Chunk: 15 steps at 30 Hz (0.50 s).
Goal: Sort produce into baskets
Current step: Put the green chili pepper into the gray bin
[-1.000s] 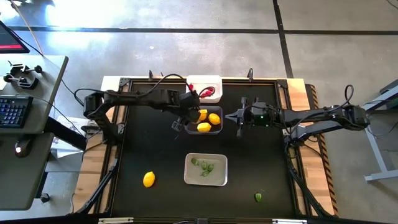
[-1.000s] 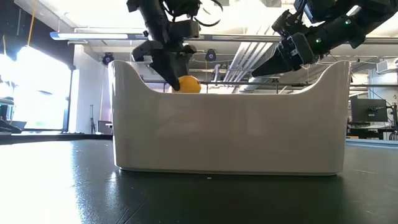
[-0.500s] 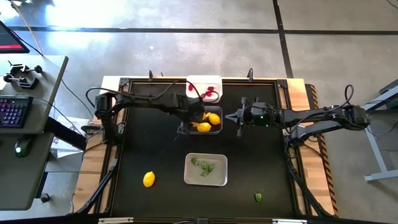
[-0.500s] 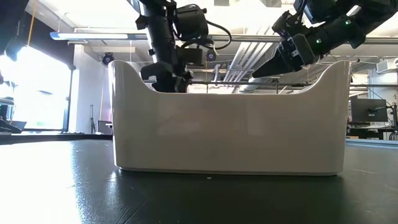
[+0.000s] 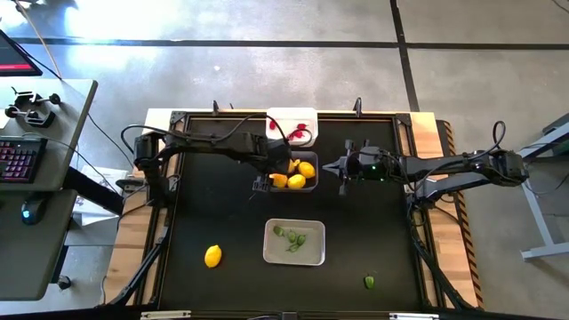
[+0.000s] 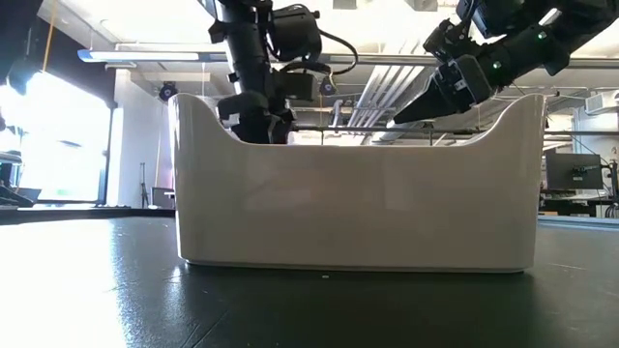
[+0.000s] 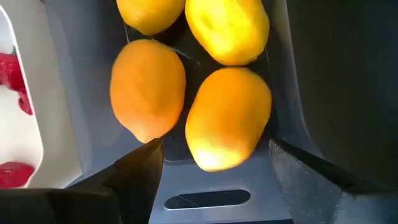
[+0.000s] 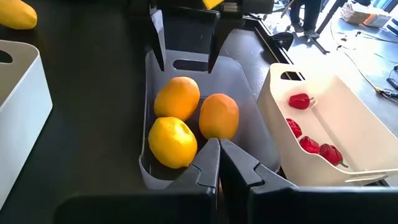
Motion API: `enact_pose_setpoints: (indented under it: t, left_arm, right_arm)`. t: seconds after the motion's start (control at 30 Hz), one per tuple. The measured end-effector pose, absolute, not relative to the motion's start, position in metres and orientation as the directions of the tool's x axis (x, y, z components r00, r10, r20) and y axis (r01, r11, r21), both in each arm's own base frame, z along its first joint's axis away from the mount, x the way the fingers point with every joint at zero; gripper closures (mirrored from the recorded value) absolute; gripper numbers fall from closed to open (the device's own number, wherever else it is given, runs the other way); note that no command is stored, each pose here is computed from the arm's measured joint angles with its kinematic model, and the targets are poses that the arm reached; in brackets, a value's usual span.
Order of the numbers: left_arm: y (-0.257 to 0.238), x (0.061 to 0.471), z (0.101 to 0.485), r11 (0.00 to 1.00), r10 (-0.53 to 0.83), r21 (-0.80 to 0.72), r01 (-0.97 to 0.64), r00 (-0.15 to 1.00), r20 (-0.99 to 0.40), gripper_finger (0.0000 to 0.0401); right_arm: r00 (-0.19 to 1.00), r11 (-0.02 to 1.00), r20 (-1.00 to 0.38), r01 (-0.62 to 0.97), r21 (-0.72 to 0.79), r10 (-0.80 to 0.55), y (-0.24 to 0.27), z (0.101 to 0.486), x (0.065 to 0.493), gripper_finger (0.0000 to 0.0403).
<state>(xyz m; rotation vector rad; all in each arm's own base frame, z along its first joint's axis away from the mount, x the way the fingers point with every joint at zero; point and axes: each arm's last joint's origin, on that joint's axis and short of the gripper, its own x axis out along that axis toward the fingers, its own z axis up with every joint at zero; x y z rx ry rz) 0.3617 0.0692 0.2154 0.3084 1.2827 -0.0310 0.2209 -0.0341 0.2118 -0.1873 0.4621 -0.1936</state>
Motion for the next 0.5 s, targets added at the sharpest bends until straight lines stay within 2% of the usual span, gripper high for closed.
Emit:
enact_pose_setpoints:
  t: [0.23,0.5]
  left_arm:
    - [0.068,0.359,0.233,0.963,0.141,0.212,0.166,0.362,-0.921,0.0138]
    - [0.067,0.353,0.234,0.964,0.129,0.238,0.116,0.580,-0.804,0.0227]
  right_arm:
    - [0.866,0.961,-0.437,0.154,-0.230,-0.244,-0.034,0.210,0.220,0.0403]
    - [0.837,0.953,-0.472,0.175,-0.248,-0.277,-0.035,0.207,0.218,0.0403]
